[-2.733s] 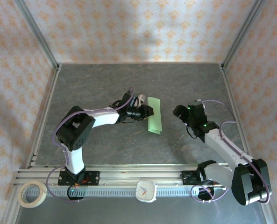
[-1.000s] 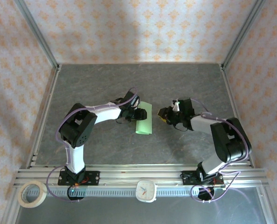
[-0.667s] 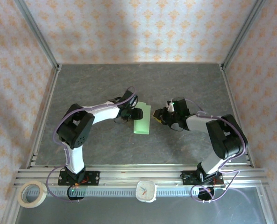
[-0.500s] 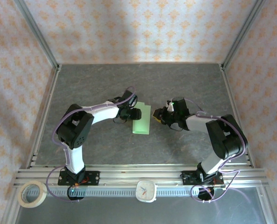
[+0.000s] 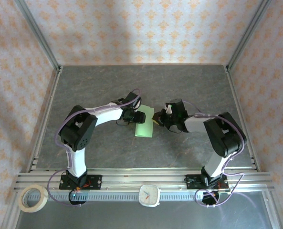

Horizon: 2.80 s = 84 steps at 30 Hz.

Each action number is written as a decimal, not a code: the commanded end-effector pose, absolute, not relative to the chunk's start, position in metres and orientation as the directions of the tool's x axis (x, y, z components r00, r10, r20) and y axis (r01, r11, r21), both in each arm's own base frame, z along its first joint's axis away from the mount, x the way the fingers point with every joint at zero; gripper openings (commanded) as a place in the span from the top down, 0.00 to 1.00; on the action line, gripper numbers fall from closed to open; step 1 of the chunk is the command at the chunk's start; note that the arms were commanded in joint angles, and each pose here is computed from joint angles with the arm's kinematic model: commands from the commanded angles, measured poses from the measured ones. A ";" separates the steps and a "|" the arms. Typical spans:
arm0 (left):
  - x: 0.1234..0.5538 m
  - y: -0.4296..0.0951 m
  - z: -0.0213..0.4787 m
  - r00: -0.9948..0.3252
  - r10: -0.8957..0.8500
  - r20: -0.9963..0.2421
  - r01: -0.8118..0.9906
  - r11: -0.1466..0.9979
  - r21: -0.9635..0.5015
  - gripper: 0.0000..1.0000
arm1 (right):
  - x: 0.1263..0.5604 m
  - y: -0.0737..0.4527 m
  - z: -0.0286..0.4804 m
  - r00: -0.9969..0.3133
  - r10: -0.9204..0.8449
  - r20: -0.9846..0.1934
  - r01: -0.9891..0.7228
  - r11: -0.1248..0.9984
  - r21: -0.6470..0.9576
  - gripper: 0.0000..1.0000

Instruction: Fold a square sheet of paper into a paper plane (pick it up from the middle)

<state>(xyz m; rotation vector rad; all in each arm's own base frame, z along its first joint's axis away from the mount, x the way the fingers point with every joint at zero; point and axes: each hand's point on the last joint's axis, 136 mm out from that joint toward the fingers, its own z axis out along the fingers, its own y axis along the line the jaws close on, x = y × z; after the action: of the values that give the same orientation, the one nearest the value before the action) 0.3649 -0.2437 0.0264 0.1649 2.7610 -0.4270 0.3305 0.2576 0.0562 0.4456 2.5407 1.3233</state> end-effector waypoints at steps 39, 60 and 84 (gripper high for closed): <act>0.358 -0.243 0.031 -0.935 0.041 -0.353 0.158 0.938 -0.310 0.36 | 0.313 0.252 -0.009 -0.937 0.343 -0.071 0.211 0.715 0.667 0.94; 0.354 -0.250 0.036 -0.923 0.037 -0.382 0.185 0.915 -0.359 0.37 | 0.312 0.247 -0.011 -0.938 0.336 -0.078 0.209 0.733 0.648 0.92; 0.334 -0.268 0.079 -0.901 -0.073 -0.427 0.253 0.712 -0.655 0.33 | 0.291 0.222 -0.010 -0.964 0.250 -0.091 0.135 0.754 0.643 0.94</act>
<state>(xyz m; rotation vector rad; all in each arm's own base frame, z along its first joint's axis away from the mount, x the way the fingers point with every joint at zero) 0.3288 -0.2619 0.0660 0.1387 2.5525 -0.9575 0.3153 0.2407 0.0203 0.2451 2.6534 1.0981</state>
